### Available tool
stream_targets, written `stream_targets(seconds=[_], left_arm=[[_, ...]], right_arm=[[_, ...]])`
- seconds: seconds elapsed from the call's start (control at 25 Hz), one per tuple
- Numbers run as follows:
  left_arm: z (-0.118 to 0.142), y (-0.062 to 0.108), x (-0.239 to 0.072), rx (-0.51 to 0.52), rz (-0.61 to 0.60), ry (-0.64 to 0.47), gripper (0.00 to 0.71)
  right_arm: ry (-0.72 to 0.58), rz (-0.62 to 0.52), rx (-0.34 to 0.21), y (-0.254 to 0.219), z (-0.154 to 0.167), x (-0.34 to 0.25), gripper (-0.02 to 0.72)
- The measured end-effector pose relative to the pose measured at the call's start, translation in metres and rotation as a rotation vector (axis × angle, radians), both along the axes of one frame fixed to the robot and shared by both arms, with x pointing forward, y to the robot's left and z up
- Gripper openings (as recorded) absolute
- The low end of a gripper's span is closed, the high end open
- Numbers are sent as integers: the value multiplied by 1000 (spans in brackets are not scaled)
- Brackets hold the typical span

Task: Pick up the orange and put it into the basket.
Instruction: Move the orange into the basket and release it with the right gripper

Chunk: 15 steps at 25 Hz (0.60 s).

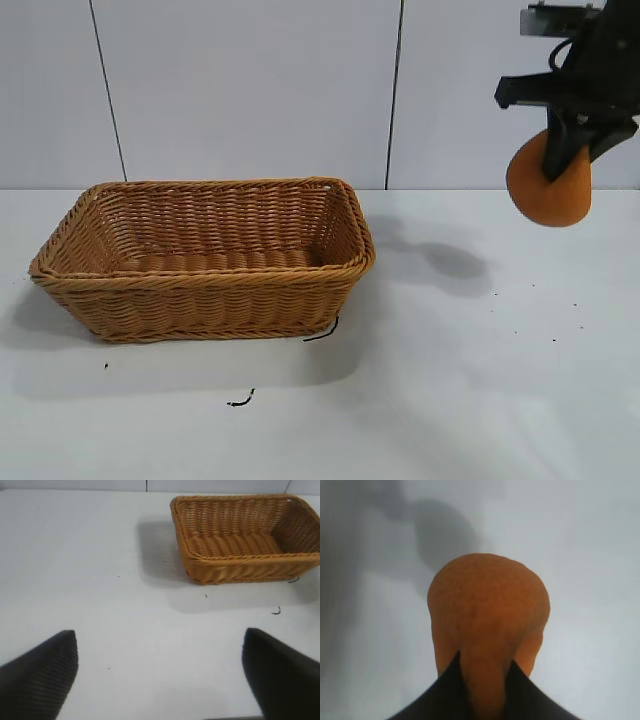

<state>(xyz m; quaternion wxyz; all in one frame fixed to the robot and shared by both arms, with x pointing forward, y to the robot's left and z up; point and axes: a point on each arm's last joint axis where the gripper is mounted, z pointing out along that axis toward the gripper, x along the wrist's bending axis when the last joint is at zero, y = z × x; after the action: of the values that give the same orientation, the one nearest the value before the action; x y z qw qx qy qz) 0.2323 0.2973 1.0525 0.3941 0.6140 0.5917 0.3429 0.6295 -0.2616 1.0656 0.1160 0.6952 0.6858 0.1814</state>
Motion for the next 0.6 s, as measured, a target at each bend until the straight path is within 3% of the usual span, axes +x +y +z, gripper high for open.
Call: stream_targets(seconds=[0.24,0.6], left_arm=[[0,0,0,0,0,0,639],[0,0,0,0,0,0,639]], right_arm=[[-76,35,37,18,22,5,73],[-199,291,83,125,31,-15,67]])
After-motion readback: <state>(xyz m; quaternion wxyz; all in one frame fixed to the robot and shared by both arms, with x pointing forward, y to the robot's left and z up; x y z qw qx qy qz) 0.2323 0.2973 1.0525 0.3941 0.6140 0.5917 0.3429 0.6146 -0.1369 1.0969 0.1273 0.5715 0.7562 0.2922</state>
